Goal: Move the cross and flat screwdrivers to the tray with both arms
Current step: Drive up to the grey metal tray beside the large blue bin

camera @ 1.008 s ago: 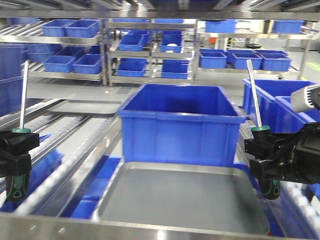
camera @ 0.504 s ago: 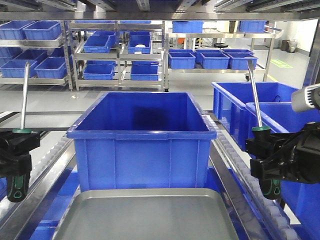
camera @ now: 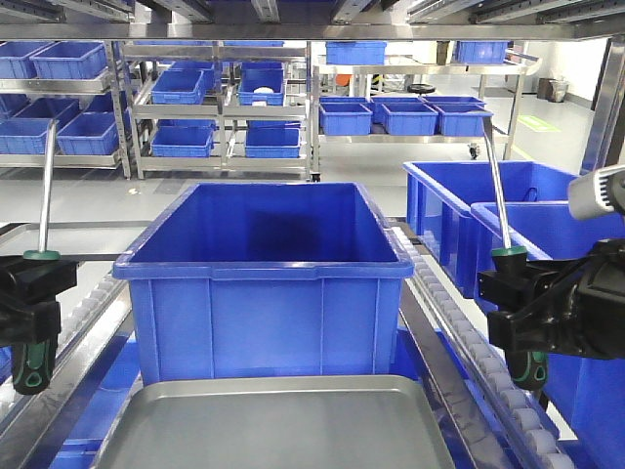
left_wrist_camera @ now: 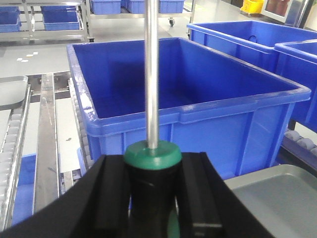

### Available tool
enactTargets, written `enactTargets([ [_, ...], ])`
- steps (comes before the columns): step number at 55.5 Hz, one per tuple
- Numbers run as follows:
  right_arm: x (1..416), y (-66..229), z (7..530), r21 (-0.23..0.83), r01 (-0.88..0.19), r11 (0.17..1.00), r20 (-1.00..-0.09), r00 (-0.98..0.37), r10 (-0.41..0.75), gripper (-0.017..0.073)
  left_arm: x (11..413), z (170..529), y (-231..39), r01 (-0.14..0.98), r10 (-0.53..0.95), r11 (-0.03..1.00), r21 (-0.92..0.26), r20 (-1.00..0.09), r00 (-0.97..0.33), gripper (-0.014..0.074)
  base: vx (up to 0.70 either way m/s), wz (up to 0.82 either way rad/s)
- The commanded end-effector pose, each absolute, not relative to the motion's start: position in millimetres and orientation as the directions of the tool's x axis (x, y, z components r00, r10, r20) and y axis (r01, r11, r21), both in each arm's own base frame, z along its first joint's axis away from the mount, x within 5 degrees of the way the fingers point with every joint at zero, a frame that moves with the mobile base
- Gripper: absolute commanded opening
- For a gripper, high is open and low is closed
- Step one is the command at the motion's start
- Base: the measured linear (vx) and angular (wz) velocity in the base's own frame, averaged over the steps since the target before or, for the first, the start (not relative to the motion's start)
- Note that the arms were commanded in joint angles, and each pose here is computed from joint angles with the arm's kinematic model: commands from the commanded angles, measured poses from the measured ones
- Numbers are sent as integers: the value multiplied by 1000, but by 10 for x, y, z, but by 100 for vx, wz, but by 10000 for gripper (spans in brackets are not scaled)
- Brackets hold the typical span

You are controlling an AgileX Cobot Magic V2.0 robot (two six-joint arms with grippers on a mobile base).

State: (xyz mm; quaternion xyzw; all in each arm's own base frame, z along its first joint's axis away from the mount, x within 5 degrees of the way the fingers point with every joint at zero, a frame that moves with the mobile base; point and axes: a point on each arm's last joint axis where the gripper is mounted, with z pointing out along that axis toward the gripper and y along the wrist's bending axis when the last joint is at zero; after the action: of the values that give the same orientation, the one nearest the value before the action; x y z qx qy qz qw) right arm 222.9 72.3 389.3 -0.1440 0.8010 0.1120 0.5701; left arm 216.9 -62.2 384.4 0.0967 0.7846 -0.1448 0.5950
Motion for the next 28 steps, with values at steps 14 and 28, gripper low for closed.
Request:
enactTargets([
  [14,2202,692,4123,10,-339,941,-981,-184,-56,-8,2141,4062,-598,305,-80,944,-125,-984,-158,-3,0,0],
  [28,2222,705,4106,38,-341,939,-979,-199,-33,-8,2168,4064,-599,296,-120,941,-162,-981,-154,-3,0,0],
])
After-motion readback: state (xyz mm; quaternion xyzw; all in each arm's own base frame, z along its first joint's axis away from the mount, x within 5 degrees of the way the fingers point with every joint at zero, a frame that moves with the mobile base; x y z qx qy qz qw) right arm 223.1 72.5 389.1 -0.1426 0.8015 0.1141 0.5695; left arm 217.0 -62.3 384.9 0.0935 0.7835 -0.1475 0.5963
